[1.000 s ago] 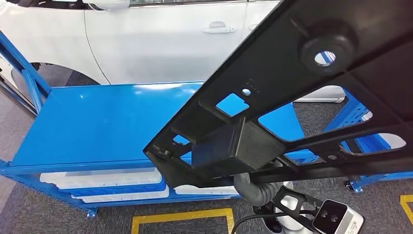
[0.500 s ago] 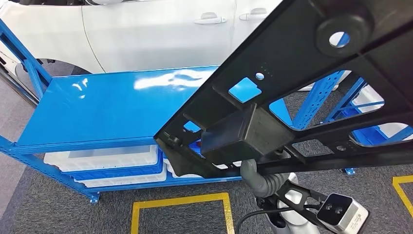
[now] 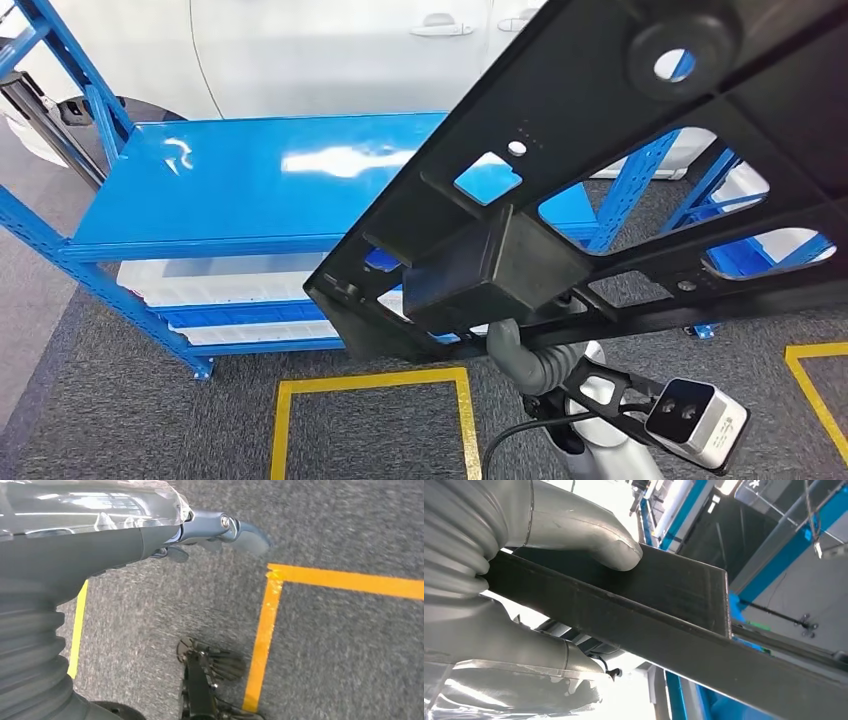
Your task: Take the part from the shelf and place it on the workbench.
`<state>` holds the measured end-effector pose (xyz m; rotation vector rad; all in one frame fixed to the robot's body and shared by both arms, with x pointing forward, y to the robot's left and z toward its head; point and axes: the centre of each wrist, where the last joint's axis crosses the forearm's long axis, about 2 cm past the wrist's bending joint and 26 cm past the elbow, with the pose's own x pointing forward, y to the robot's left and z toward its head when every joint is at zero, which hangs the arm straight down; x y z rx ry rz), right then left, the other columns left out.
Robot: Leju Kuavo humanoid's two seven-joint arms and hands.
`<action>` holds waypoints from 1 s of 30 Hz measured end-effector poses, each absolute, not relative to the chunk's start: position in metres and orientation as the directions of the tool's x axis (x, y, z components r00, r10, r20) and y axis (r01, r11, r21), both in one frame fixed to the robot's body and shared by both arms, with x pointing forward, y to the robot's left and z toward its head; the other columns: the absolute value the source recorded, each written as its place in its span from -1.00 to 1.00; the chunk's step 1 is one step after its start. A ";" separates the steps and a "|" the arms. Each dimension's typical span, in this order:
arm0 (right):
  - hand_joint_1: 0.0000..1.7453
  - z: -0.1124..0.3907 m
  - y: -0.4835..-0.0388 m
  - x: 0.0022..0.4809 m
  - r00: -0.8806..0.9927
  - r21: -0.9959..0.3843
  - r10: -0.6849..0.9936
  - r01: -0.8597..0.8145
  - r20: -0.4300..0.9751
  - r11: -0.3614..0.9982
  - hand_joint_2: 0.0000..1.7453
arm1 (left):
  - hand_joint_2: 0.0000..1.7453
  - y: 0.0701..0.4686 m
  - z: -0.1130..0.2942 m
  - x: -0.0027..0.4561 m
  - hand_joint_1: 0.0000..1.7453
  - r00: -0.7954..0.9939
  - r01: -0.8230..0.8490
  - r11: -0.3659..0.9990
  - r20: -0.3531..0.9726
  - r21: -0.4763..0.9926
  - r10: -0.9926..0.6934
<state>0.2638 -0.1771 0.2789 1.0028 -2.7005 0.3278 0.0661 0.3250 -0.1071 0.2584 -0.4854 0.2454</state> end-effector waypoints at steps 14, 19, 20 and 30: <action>0.64 0.277 -0.175 0.264 -0.698 -0.178 -0.642 -0.709 0.318 0.683 1.00 | 1.00 0.322 -0.108 0.063 -1.00 0.864 -0.323 0.926 0.460 0.195 0.204; 0.64 0.276 -0.173 0.262 -0.701 -0.184 -0.638 -0.706 0.318 0.684 1.00 | 1.00 0.321 -0.108 0.062 -1.00 0.871 -0.313 0.929 0.450 0.197 0.198; 0.64 0.276 -0.173 0.262 -0.701 -0.184 -0.638 -0.706 0.319 0.684 1.00 | 1.00 0.321 -0.108 0.062 -1.00 0.871 -0.312 0.930 0.449 0.197 0.197; 0.64 0.280 -0.176 0.262 -0.701 -0.203 -0.645 -0.709 0.303 0.675 1.00 | 1.00 0.323 -0.108 0.062 -1.00 0.871 -0.310 0.932 0.449 0.187 0.200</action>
